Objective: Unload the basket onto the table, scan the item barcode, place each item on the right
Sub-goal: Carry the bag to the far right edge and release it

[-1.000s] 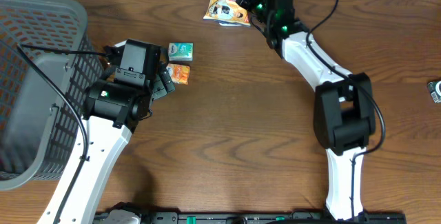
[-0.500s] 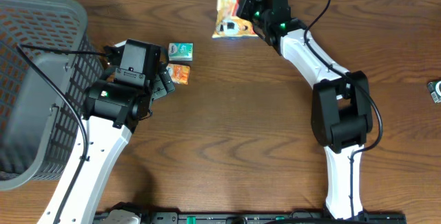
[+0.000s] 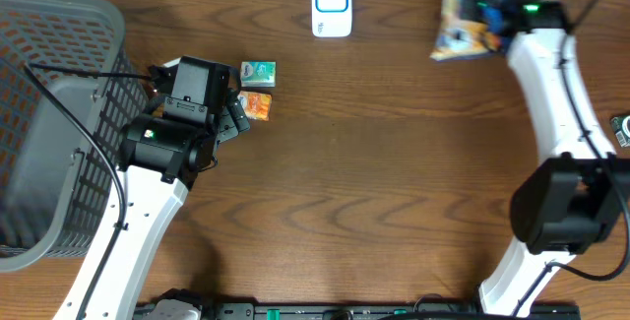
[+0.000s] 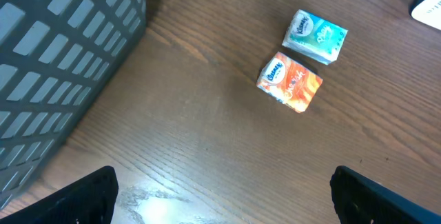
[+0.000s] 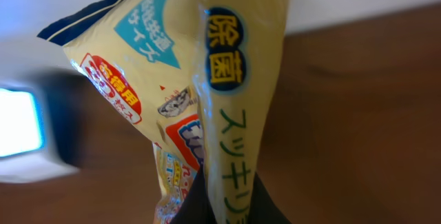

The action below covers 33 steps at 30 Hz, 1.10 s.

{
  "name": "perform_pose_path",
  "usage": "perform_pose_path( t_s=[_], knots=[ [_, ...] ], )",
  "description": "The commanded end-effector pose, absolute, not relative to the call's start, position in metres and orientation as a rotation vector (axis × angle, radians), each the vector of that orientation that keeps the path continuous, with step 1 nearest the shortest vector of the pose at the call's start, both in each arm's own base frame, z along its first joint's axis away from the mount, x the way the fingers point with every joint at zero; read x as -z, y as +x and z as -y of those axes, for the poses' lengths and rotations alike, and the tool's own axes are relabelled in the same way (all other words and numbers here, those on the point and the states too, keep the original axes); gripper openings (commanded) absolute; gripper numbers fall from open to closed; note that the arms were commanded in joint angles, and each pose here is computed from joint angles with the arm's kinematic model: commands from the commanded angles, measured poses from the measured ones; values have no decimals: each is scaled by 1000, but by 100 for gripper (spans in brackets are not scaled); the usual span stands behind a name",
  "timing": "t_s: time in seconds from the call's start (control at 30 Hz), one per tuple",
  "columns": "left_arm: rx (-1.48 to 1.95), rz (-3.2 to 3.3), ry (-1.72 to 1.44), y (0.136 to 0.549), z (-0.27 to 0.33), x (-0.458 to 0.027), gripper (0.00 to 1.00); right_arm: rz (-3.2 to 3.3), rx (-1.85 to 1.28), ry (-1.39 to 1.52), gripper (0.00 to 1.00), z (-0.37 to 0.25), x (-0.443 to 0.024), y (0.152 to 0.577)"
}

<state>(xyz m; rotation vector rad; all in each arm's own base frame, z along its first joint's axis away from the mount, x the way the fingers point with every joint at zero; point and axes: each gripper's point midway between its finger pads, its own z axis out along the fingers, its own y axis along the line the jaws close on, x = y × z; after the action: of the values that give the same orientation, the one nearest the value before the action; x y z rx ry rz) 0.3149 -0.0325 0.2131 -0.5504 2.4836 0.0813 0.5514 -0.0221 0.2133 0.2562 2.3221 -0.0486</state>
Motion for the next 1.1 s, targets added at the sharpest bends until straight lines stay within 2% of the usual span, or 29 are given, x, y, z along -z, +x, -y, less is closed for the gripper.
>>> perform_pose_path(
  t_s=[0.0, 0.2, 0.33, 0.37, 0.4, 0.43, 0.47, 0.5, 0.57, 0.7, 0.87, 1.07],
  knots=[
    [-110, -2482, -546, 316, 29, -213, 98, -2392, 198, 190, 1, 74, -202, 537],
    [-110, -2482, -546, 316, 29, -213, 98, -2538, 360, 127, 1, 159, -171, 501],
    [-110, -2482, -546, 316, 29, -213, 98, -2582, 527, 252, 2, 220, -158, 477],
    [-110, -2482, -546, 316, 29, -213, 98, -2584, 548, 281, 9, 230, -156, 473],
    [-110, -2482, -546, 316, 29, -213, 98, -2589, 555, 306, 26, 240, -152, 469],
    [-110, -2482, -546, 316, 29, -213, 98, -2589, 555, 342, 58, 247, -150, 466],
    [-110, -2482, -546, 316, 29, -213, 98, -2587, 555, 376, 71, 253, -148, 463],
    [-110, -2482, -546, 316, 29, -213, 98, -2584, 549, 415, 74, 257, -146, 460],
    [-110, -2482, -546, 316, 29, -213, 98, -2563, 504, 514, 77, 260, -144, 458],
    [-110, -2482, -546, 316, 29, -213, 98, -2568, 257, 449, 77, 228, -139, 473],
    [-110, -2482, -546, 316, 29, -213, 98, -2552, -103, 299, 75, 163, -138, 494],
    [-110, -2482, -546, 316, 29, -213, 98, -2561, -471, 168, 81, 70, -127, 501]
  ],
)
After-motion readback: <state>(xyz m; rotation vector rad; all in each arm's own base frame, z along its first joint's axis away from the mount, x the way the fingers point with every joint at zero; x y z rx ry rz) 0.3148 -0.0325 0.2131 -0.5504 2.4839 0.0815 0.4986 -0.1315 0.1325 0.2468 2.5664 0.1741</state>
